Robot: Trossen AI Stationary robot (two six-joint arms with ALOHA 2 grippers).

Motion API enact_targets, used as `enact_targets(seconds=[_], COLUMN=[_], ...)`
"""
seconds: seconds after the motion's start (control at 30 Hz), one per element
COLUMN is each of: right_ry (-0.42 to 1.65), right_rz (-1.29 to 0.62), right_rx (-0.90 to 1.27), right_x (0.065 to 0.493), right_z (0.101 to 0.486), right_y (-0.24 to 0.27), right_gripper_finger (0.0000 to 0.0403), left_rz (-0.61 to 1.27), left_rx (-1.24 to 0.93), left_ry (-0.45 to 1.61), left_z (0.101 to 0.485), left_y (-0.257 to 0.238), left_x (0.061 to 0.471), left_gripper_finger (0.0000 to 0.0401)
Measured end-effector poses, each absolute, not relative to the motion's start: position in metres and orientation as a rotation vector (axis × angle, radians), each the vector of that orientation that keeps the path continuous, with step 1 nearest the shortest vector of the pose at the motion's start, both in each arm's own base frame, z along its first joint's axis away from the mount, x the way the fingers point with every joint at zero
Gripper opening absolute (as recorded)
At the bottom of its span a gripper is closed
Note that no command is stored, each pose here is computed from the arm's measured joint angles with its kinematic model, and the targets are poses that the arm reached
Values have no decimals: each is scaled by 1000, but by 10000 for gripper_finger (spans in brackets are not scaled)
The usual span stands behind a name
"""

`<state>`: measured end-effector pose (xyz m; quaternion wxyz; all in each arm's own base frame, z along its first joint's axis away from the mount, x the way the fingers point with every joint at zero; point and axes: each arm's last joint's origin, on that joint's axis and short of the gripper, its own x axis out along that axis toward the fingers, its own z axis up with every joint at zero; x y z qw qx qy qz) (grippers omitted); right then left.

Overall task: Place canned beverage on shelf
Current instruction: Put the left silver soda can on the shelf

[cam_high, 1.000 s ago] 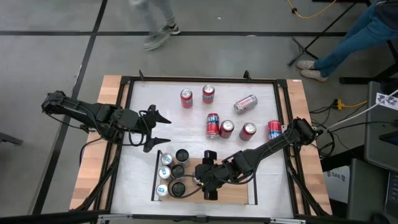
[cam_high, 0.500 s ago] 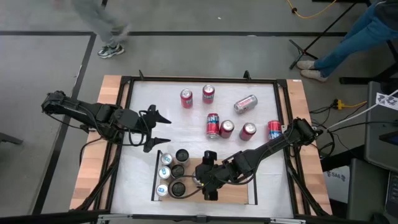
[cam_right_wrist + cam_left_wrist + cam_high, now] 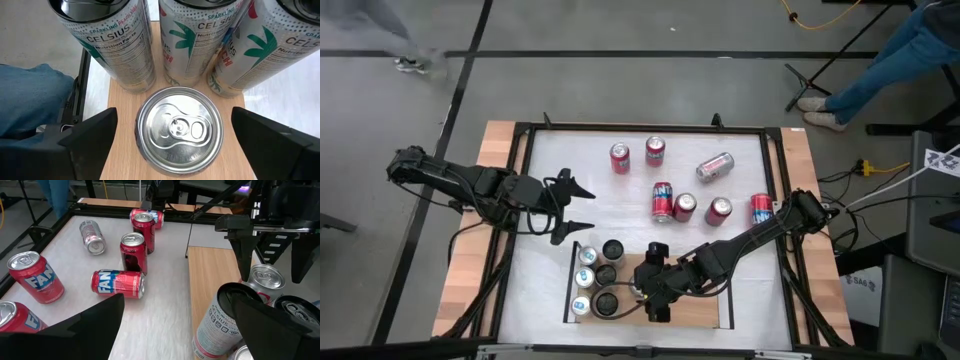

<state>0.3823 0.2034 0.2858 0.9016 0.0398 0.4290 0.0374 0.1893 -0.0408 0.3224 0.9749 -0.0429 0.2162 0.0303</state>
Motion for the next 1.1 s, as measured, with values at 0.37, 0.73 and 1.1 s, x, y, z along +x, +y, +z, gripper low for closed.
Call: enact_targets(seconds=[0.37, 0.73, 1.1], right_ry=[869, 886, 922], right_rz=[31, 36, 56], right_rx=[59, 62, 49], right_x=[383, 384, 389], right_z=[286, 280, 266], right_y=[202, 204, 207], right_gripper_finger=[380, 380, 362], left_rz=[61, 61, 61], left_rx=[-86, -86, -86], left_ry=[436, 436, 436], left_z=[322, 322, 322], left_y=[-41, -41, -41], left_x=[189, 189, 189], left_gripper_finger=[359, 359, 359])
